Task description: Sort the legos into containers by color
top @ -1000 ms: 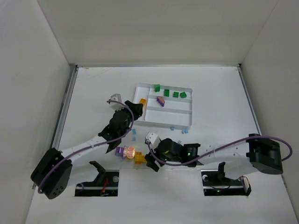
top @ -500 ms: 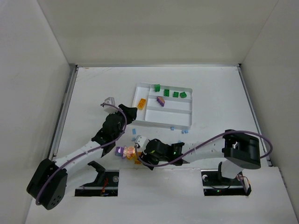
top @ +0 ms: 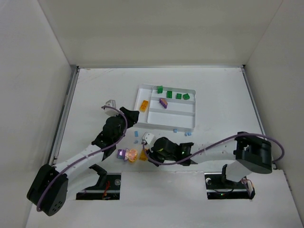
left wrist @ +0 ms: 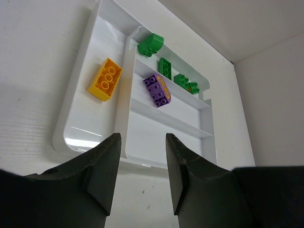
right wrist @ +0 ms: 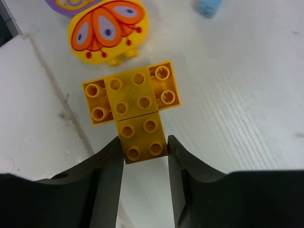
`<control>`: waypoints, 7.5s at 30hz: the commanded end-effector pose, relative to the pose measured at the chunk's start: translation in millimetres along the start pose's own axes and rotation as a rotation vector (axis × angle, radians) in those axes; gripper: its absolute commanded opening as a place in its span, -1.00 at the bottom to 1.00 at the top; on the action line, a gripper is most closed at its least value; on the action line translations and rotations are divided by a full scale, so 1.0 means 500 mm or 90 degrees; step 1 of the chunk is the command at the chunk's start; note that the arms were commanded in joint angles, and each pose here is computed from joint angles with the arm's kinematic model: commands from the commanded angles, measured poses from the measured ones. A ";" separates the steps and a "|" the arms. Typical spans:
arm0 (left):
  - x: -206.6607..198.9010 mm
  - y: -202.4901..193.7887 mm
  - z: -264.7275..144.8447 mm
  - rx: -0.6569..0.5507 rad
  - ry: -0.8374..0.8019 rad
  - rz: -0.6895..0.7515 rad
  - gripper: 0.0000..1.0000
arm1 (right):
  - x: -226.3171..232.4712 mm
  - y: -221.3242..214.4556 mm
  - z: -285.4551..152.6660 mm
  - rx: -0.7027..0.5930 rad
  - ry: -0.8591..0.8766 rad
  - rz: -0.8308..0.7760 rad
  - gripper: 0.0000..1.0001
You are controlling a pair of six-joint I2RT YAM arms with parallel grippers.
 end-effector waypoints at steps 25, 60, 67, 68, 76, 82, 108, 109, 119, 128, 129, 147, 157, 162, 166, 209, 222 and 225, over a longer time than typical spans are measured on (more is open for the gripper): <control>-0.209 -0.053 -0.006 0.087 -0.186 0.008 0.20 | -0.236 0.182 -0.185 -0.331 0.105 0.514 -0.66; -0.236 -0.108 0.004 0.134 -0.181 0.006 -0.33 | -0.257 0.188 -0.157 -0.330 -0.115 0.402 -0.65; -0.234 -0.116 0.002 0.145 -0.174 0.009 -0.26 | -0.263 0.184 -0.155 -0.331 -0.148 0.390 -0.65; -0.233 -0.118 0.002 0.147 -0.172 0.009 -0.27 | -0.263 0.183 -0.156 -0.332 -0.151 0.388 -0.65; -0.240 -0.129 0.010 0.153 -0.174 0.016 -0.62 | -0.253 0.185 -0.155 -0.331 -0.144 0.381 -0.66; -0.257 -0.095 0.005 0.115 -0.195 -0.012 -0.77 | -0.258 0.170 -0.147 -0.319 -0.160 0.383 -0.67; -0.328 -0.035 -0.032 0.120 -0.298 -0.204 -0.77 | -0.283 0.146 -0.130 -0.290 -0.223 0.384 -0.68; -0.326 -0.033 -0.033 0.117 -0.295 -0.203 -0.77 | -0.283 0.146 -0.129 -0.289 -0.223 0.383 -0.68; -0.187 -0.007 0.060 0.038 -0.150 -0.157 -0.77 | -0.279 0.145 -0.145 -0.304 -0.216 0.385 -0.68; -0.068 0.048 0.218 -0.061 -0.017 -0.127 -0.75 | -0.275 0.137 -0.141 -0.305 -0.206 0.388 -0.68; -0.061 0.048 0.238 -0.064 -0.011 -0.131 -0.75 | -0.275 0.136 -0.141 -0.305 -0.206 0.388 -0.68; -0.038 0.041 0.363 -0.095 0.043 -0.054 -0.13 | -0.275 0.124 -0.128 -0.304 -0.170 0.395 -0.68; -0.182 -0.036 0.148 0.014 -0.103 -0.009 -0.15 | -0.281 0.127 -0.134 -0.318 -0.147 0.413 -0.67; -0.223 -0.075 0.072 0.056 -0.148 0.036 -0.18 | -0.281 0.126 -0.133 -0.316 -0.149 0.413 -0.67; -0.228 -0.091 0.053 0.075 -0.147 0.072 -0.21 | -0.281 0.127 -0.138 -0.322 -0.149 0.414 -0.67; -0.146 -0.180 0.109 0.156 -0.062 0.077 -0.81 | -0.299 0.128 -0.186 -0.375 -0.165 0.428 -0.67; -0.211 -0.061 0.237 0.052 -0.078 -0.016 -0.79 | -0.341 0.109 -0.217 -0.415 -0.217 0.473 -0.67; -0.221 -0.045 0.297 0.013 -0.070 -0.050 -0.78 | -0.350 0.107 -0.228 -0.427 -0.225 0.483 -0.67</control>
Point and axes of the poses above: each gripper's point midway between its finger pads, its own z axis out along the fingers, its own x axis along the line the jaws close on, y = z × x, the point moved 4 cm from there along -z, back along the fingers, and after that the axes turned 2 degrees about z, right-handed, at the moved point
